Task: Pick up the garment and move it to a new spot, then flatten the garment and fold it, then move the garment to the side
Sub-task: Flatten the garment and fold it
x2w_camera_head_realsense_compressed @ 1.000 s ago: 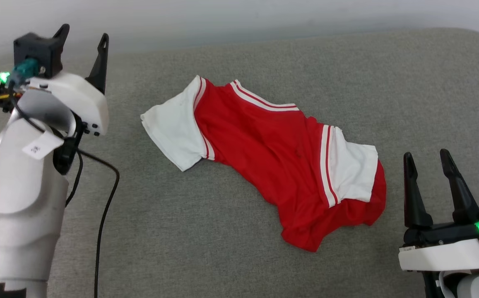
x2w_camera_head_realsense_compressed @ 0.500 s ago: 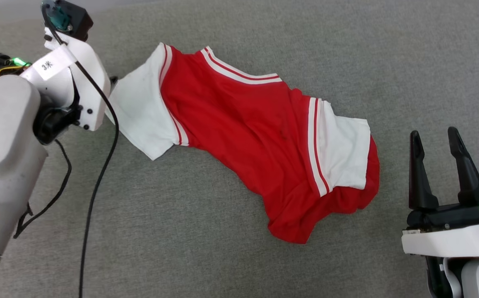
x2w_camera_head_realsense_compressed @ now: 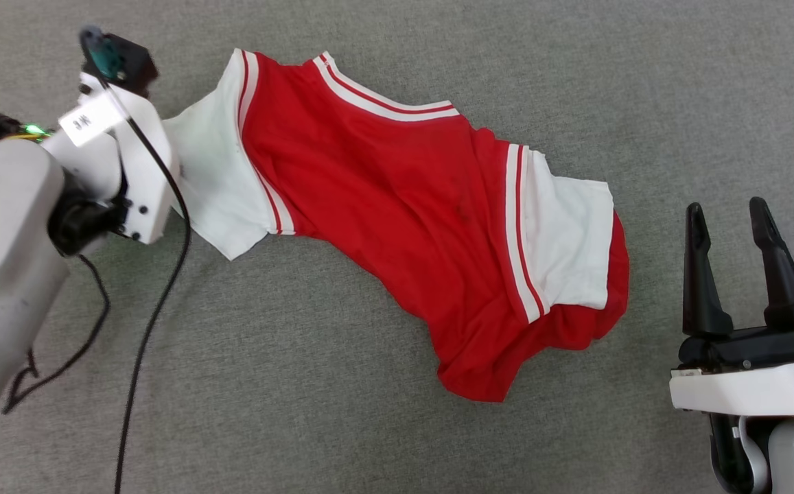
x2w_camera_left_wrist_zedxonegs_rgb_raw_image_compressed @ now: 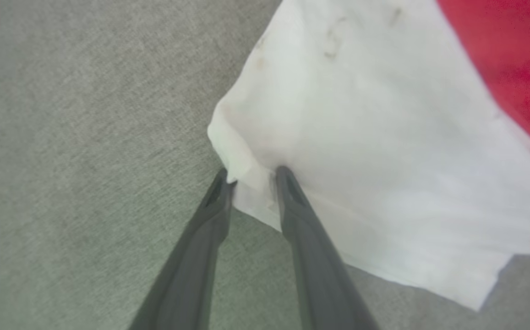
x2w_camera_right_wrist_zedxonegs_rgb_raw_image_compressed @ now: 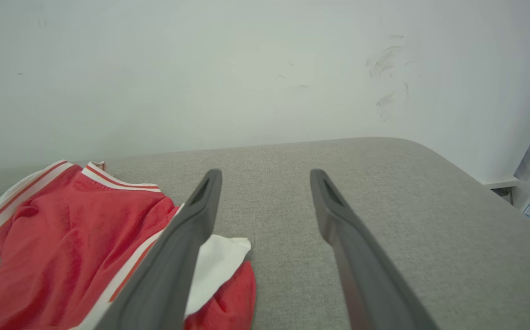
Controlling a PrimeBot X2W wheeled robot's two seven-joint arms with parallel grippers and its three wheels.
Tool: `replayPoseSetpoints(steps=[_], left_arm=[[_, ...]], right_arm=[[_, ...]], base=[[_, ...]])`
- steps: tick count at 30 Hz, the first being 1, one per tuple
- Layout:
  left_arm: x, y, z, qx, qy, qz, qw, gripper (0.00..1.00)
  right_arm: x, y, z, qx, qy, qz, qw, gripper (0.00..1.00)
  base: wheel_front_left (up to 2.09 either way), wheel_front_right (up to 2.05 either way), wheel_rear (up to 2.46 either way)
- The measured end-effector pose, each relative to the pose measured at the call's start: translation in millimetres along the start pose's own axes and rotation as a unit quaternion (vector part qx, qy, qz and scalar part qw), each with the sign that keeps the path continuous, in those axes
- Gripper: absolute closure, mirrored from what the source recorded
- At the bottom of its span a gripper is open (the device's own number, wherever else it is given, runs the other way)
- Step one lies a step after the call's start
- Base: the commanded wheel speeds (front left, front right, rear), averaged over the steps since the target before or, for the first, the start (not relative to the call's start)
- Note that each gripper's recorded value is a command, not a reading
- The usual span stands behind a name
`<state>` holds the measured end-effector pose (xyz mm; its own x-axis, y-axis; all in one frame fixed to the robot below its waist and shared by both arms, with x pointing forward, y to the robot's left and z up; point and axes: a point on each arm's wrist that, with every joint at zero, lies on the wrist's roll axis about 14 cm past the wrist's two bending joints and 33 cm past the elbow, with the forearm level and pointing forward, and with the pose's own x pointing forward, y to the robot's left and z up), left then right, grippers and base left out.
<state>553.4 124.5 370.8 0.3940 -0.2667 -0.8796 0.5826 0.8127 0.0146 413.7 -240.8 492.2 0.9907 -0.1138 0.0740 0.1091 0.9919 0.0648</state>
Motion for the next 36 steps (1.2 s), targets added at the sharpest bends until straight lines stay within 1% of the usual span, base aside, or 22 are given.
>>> replayPoseSetpoints(steps=[5,10,15,18,24,30,32,35,36], left_arm=[[-13,-6,14,0.009,-0.068,0.001,0.998,1.00],[-49,-4,30,0.010,-0.153,0.010,0.988,1.00],[-86,11,11,-0.010,-0.189,0.036,0.981,1.00],[-104,25,-14,-0.036,-0.189,0.062,0.979,1.00],[-121,44,-82,-0.100,-0.153,0.102,0.978,1.00],[-106,37,-142,-0.163,-0.098,0.102,0.976,1.00],[-92,28,-164,-0.189,-0.074,0.096,0.975,1.00],[-88,27,-166,-0.196,-0.080,0.098,0.973,1.00],[-88,26,-164,-0.197,-0.089,0.100,0.971,0.44]], right_arm=[[0,5,7,0.001,-0.009,0.007,1.000,0.00],[-8,10,17,0.001,-0.020,0.015,1.000,0.00],[-16,18,24,0.005,-0.027,0.028,0.999,0.00],[-18,27,26,0.010,-0.030,0.040,0.999,0.00],[-19,40,31,0.015,-0.037,0.058,0.997,0.00],[-20,42,29,0.015,-0.034,0.062,0.997,0.00],[-21,39,27,0.010,-0.030,0.058,0.998,0.00],[-23,37,28,0.008,-0.031,0.055,0.998,0.00],[-23,36,29,0.007,-0.032,0.054,0.998,0.00]], base=[[0.00,0.00,0.00],[0.00,0.00,0.00],[0.00,0.00,0.00],[0.00,0.00,0.00],[0.00,0.00,0.00],[0.00,0.00,0.00],[0.00,0.00,0.00],[0.00,0.00,0.00],[0.00,0.00,0.00]])
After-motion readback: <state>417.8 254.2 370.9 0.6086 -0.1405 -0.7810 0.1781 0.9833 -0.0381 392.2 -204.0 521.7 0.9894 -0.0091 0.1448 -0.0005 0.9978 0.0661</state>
